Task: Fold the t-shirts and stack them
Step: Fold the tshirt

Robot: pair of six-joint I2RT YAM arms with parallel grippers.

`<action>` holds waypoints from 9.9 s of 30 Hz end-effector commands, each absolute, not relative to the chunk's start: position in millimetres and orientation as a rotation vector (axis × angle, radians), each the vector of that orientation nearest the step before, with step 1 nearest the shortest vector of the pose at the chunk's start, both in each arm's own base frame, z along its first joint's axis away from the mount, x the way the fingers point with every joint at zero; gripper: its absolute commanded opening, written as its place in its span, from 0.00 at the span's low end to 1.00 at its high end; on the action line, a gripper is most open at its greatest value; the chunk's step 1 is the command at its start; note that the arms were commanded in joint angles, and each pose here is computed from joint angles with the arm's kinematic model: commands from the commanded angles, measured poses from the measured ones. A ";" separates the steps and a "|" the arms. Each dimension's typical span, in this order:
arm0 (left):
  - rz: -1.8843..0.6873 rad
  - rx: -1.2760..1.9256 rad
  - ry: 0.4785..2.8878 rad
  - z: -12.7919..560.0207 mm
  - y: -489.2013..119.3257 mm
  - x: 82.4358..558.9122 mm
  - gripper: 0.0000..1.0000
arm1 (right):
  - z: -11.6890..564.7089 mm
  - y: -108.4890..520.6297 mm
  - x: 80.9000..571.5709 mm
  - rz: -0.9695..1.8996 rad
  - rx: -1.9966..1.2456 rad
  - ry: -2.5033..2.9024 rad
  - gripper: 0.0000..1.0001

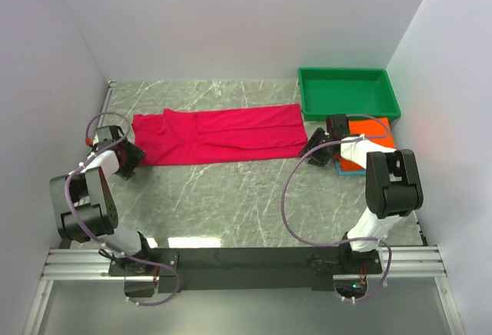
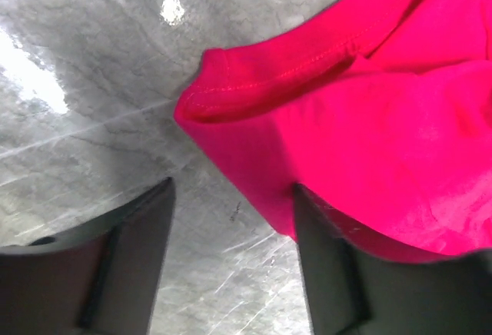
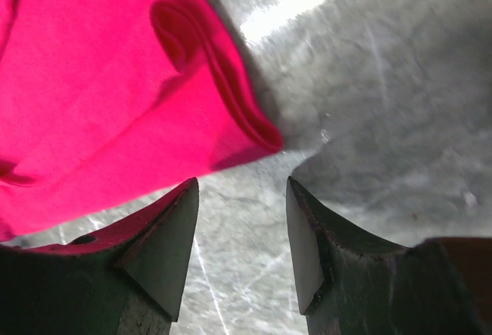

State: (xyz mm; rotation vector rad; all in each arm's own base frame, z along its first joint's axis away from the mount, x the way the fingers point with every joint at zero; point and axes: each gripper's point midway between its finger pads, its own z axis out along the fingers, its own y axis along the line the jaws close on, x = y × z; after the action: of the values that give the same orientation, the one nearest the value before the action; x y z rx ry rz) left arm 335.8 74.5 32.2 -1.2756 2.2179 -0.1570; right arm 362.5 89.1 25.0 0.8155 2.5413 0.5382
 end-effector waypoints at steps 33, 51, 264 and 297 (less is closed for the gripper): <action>-0.252 -1.251 2.119 65.6 77.0 350.6 0.60 | 36.2 75.4 385.0 0.492 0.921 2.426 0.38; -0.179 -1.304 2.191 35.1 85.0 352.0 0.49 | 23.4 61.1 386.3 0.380 1.015 2.438 0.42; 0.079 -0.650 2.438 51.6 -39.3 490.6 0.44 | 90.6 178.1 336.1 0.526 0.090 2.458 0.46; -0.016 -0.515 2.333 116.0 -39.4 446.9 0.01 | 100.7 178.1 324.0 0.573 0.097 2.431 0.46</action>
State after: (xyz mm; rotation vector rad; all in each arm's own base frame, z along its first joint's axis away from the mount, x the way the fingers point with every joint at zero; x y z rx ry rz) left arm 456.7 -33.1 111.2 -0.5651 2.3272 0.0273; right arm 322.7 177.9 86.4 0.0971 2.4802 0.5477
